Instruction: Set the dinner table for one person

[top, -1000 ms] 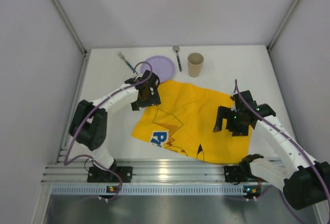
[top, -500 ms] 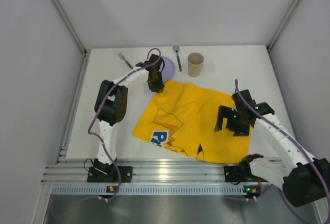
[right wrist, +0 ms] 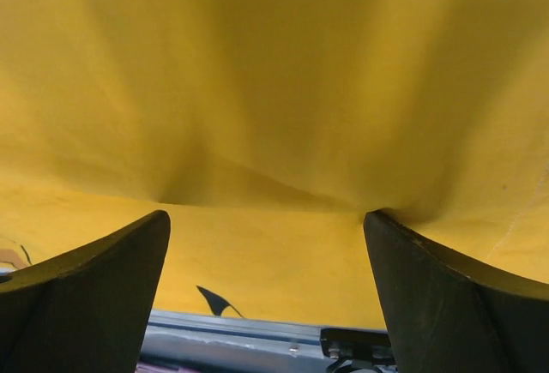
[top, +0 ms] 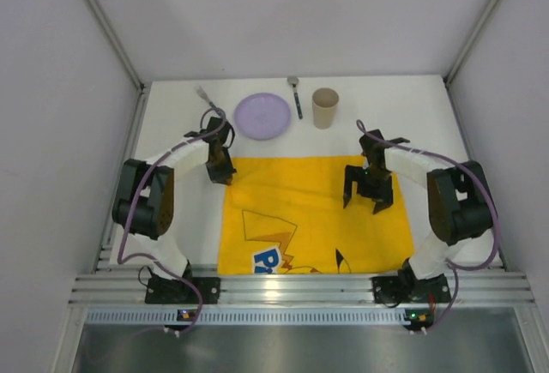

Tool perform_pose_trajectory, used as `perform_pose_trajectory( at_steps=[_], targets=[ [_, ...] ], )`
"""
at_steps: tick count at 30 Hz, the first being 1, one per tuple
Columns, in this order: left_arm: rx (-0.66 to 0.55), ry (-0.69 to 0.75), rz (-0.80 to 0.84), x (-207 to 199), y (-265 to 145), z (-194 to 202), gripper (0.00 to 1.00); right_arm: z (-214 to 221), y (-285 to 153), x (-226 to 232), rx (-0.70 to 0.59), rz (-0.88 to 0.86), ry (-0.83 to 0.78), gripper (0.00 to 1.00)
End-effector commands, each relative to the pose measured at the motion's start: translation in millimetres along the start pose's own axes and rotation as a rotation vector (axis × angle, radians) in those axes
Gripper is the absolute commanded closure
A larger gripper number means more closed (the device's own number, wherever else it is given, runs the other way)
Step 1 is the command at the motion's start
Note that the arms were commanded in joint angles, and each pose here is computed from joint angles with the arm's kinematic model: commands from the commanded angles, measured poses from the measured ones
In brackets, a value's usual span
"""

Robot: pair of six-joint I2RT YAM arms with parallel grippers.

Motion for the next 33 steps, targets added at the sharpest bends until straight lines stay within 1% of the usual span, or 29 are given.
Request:
perform_pose_trajectory(
  at_steps=[1, 5, 7, 10, 11, 13, 14, 16, 17, 19, 20, 21, 23, 24, 25, 26, 27, 28, 29, 30, 31, 32, 33],
  targets=[
    [-0.071, -0.086, -0.084, 52, -21, -5, 1.00, -39, 7, 16, -0.079, -0.062, -0.059, 0.04],
    [-0.089, -0.110, -0.124, 82, -32, -3, 1.00, -54, 11, 26, -0.072, -0.077, -0.079, 0.05],
    [-0.102, -0.129, -0.130, 90, -34, -10, 1.00, -54, 15, 27, -0.061, -0.075, -0.087, 0.05],
    [-0.102, -0.120, -0.130, 90, -30, -25, 1.00, -53, 23, 26, -0.043, -0.070, -0.084, 0.05],
    [-0.127, -0.113, -0.119, 84, -34, -39, 1.00, -54, 25, 28, -0.043, -0.079, -0.087, 0.05],
    [-0.097, -0.107, -0.118, 79, -26, -45, 1.00, -53, 30, 28, -0.019, -0.078, -0.085, 0.05],
    [-0.124, -0.111, -0.093, 70, -33, -62, 1.00, -53, 30, 29, -0.008, -0.072, -0.083, 0.06],
    [-0.100, -0.108, -0.035, 55, -38, -67, 1.00, -46, 30, 27, 0.013, -0.058, -0.076, 0.07],
    [-0.130, -0.105, 0.007, 44, -49, -79, 1.00, -42, 29, 26, 0.018, -0.055, -0.071, 0.07],
    [-0.143, -0.086, 0.086, 21, -61, -81, 1.00, -35, 20, 27, -0.001, -0.063, -0.059, 0.06],
    [-0.174, -0.079, 0.116, 13, -71, -87, 1.00, -26, 20, 21, 0.013, -0.041, -0.043, 0.05],
    [-0.183, -0.068, 0.138, 5, -75, -88, 0.99, -23, 10, 22, -0.005, -0.052, -0.031, 0.05],
    [-0.219, -0.068, 0.189, -8, -79, -102, 0.78, -18, -2, 23, -0.014, -0.057, -0.029, 0.05],
    [-0.227, -0.070, 0.200, -11, -77, -108, 0.63, -22, -17, 25, -0.057, -0.066, -0.035, 0.05],
    [-0.230, -0.073, 0.209, -15, -75, -113, 0.40, -30, -31, 29, -0.099, -0.067, -0.044, 0.05],
    [-0.225, -0.081, 0.229, -24, -69, -124, 0.36, -28, -43, 28, -0.098, -0.055, -0.043, 0.04],
    [-0.217, -0.084, 0.239, -29, -65, -129, 0.34, -31, -59, 30, -0.132, -0.057, -0.048, 0.04],
    [-0.218, -0.084, 0.246, -35, -63, -134, 0.34, -43, -79, 36, -0.184, -0.062, -0.055, 0.04],
    [-0.241, -0.086, 0.260, -45, -66, -148, 0.33, -39, -91, 34, -0.177, -0.050, -0.054, 0.04],
    [-0.216, -0.084, 0.242, -49, -49, -149, 0.33, -42, -106, 36, -0.208, -0.056, -0.057, 0.04],
    [-0.213, -0.084, 0.236, -53, -43, -153, 0.33, -44, -123, 38, -0.234, -0.058, -0.055, 0.04],
    [-0.238, -0.085, 0.247, -60, -46, -166, 0.33, -45, -133, 39, -0.254, -0.062, -0.054, 0.03],
    [-0.207, -0.084, 0.225, -61, -26, -165, 0.33, -45, -145, 39, -0.281, -0.069, -0.054, 0.03]
  ],
)
Point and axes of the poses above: each gripper's point midway between its finger pads, its own y axis out along the fingers, its own x axis along the line the jaws close on, z = x × y, the point moved 2 cm from there along -y, back along the fingers, and after that the axes turned 2 degrees about -y, right-handed, at the moved point
